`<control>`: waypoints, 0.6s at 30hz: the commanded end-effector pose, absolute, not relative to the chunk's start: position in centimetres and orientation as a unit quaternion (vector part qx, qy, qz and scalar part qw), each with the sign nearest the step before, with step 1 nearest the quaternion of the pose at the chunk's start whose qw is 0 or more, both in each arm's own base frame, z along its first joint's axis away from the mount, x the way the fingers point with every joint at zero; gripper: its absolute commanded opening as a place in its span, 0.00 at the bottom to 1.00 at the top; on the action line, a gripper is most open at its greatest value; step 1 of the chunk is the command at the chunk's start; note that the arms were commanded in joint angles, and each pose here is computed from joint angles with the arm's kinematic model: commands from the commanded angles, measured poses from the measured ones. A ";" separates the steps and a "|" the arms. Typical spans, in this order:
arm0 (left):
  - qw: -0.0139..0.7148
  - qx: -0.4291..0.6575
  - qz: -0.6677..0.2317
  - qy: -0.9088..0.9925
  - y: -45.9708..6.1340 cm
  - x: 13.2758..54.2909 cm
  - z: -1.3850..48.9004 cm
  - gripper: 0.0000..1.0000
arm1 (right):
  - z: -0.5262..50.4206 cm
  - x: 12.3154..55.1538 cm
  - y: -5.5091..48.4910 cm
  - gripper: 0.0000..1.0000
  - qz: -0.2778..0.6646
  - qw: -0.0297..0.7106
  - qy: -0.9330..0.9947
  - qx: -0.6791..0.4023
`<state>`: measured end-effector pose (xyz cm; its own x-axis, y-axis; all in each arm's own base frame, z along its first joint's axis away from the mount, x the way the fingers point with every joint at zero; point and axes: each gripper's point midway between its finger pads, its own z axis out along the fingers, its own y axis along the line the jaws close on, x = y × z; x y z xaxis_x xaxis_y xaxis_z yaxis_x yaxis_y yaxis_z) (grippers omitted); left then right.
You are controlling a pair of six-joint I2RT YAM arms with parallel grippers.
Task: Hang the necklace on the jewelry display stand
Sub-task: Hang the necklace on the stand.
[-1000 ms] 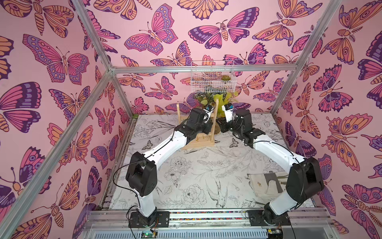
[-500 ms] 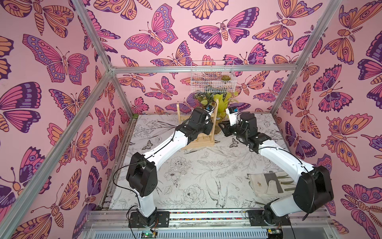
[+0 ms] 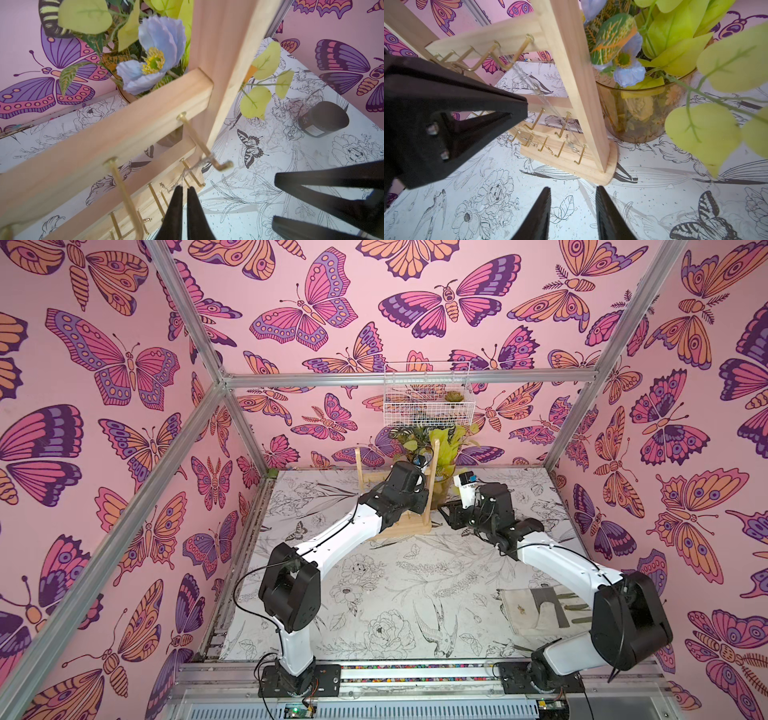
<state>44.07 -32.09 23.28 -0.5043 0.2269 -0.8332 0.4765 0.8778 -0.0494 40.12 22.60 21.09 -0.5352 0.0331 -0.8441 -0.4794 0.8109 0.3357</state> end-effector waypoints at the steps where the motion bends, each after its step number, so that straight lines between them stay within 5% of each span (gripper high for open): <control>1: 0.444 0.192 -0.124 0.866 -31.7 43.9 21.9 0.10 | 22.0 40.6 23.1 0.39 0.299 0.476 0.816 -0.135; 9: 0.452 0.171 -0.124 0.867 -31.0 43.8 21.3 0.07 | 20.8 40.5 23.3 0.39 0.302 0.469 0.818 -0.138; 18: 0.434 0.178 -0.181 0.864 -31.1 40.4 21.6 0.21 | 19.0 40.2 23.6 0.40 0.308 0.455 0.823 -0.143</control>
